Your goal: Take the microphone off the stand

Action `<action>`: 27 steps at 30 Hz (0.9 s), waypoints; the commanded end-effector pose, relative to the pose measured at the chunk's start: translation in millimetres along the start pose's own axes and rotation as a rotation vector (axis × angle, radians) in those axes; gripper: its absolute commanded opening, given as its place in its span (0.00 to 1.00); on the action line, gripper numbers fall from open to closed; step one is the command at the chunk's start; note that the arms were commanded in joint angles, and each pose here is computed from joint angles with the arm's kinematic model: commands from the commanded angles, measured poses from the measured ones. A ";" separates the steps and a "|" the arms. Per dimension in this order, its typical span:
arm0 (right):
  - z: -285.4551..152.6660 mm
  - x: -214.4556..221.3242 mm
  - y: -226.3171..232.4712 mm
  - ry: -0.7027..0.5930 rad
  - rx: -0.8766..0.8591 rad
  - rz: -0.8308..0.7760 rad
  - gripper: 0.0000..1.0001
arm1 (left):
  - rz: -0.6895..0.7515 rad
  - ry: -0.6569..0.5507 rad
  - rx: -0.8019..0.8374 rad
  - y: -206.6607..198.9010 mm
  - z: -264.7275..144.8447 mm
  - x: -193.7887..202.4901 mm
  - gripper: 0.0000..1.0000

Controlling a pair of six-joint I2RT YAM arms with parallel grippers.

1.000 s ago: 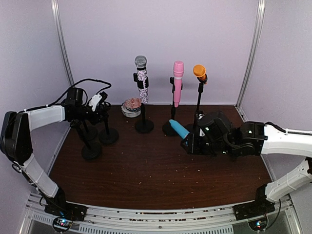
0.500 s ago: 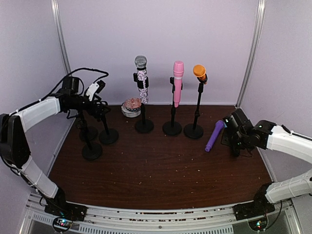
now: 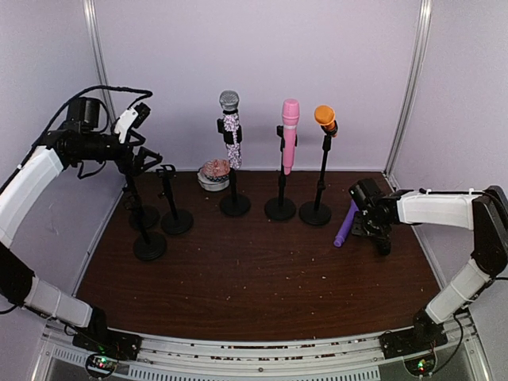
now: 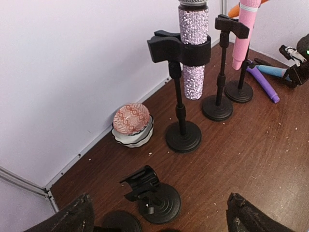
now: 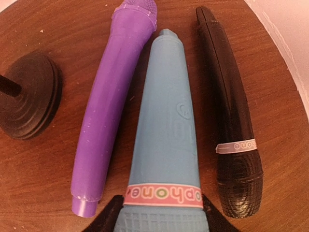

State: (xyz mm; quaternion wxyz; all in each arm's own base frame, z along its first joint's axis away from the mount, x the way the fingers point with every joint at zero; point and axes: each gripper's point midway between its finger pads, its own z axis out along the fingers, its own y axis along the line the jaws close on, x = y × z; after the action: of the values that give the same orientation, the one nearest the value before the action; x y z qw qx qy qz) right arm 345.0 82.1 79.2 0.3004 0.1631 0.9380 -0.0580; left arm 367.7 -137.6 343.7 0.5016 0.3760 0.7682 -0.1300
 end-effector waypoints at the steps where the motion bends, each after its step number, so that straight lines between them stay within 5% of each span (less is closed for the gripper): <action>1: -4.5 -19.8 15.3 -0.030 -0.069 0.012 0.60 | -0.044 0.002 -0.118 11.4 -24.0 -6.2 0.98; 7: -14.2 -25.4 10.2 -0.035 -0.078 0.035 0.78 | -0.025 0.034 -0.118 2.5 -42.5 -5.6 0.98; 18: -106.0 -64.2 33.2 -0.203 -0.289 0.008 0.79 | -0.056 0.139 -0.089 -19.8 -79.1 19.2 0.98; 27: -161.6 -77.7 55.4 -0.308 -0.392 -0.058 0.92 | -0.079 0.155 -0.119 -23.7 -102.7 36.9 0.98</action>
State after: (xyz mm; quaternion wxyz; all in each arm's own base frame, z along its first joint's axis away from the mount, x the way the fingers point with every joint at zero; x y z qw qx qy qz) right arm 339.2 139.5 221.4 0.4335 0.0843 0.8930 0.0867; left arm 280.2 -83.0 359.1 0.4602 0.3245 0.8231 -0.0734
